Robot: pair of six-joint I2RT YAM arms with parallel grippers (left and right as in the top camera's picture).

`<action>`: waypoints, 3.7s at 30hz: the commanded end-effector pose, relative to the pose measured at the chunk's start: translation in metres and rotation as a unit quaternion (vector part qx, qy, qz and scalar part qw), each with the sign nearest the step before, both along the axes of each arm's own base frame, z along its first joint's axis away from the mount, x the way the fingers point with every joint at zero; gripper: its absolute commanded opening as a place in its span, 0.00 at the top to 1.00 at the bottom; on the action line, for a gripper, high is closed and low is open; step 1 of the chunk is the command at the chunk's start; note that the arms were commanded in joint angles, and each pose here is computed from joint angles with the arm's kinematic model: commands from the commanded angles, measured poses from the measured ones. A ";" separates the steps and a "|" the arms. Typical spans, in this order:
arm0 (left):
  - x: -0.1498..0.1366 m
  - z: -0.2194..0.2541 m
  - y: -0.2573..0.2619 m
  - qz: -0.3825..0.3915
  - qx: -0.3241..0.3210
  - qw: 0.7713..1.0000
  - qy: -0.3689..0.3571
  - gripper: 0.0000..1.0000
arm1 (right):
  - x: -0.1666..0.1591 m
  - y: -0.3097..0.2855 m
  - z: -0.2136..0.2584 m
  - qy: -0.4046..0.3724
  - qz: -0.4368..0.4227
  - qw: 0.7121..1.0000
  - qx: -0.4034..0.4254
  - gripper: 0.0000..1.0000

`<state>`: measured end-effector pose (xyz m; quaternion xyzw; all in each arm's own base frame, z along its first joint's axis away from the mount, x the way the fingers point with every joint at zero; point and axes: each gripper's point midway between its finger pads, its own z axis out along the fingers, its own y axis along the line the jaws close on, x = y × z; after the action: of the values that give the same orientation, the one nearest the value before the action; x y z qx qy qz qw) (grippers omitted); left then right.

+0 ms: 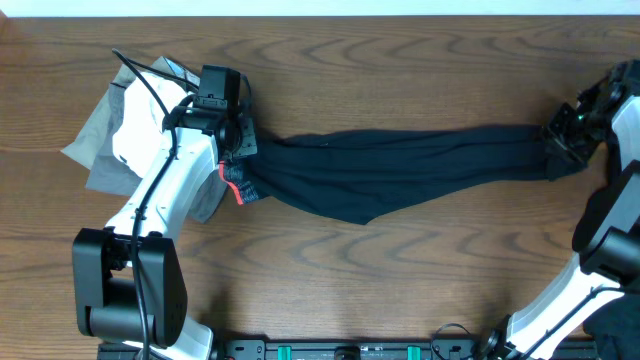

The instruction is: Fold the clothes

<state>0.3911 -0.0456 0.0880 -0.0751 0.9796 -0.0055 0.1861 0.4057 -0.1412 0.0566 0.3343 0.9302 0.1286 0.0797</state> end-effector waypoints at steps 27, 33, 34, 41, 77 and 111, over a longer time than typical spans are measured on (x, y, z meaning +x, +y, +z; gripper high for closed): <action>0.002 0.009 0.006 0.003 0.011 1.000 -0.008 0.83 | -0.037 -0.027 -0.008 0.051 0.123 0.979 -0.155 0.62; 0.002 0.009 0.006 0.003 0.011 1.000 -0.008 0.83 | -0.024 -0.020 -0.018 0.018 0.128 0.980 -0.153 0.60; 0.002 0.009 0.006 0.003 0.011 1.000 -0.008 0.83 | -0.022 -0.019 -0.018 0.014 0.129 0.980 -0.153 0.60; 0.002 0.009 0.006 0.003 0.011 1.000 -0.008 0.83 | -0.020 -0.029 -0.017 0.016 0.119 0.977 -0.175 0.69; 0.017 0.016 0.004 0.004 0.007 0.999 -0.040 0.74 | 0.049 -0.084 0.022 -0.110 0.083 0.936 -0.324 0.76; -0.015 0.064 0.006 0.001 -0.001 0.999 -0.055 0.74 | -0.015 -0.048 0.048 -0.052 -0.014 0.980 -0.191 0.99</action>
<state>0.3779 -0.0418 0.1340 -0.0734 0.9717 -0.0094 0.2245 0.3990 -0.1899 0.1232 0.2780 0.9327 -0.0462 0.2252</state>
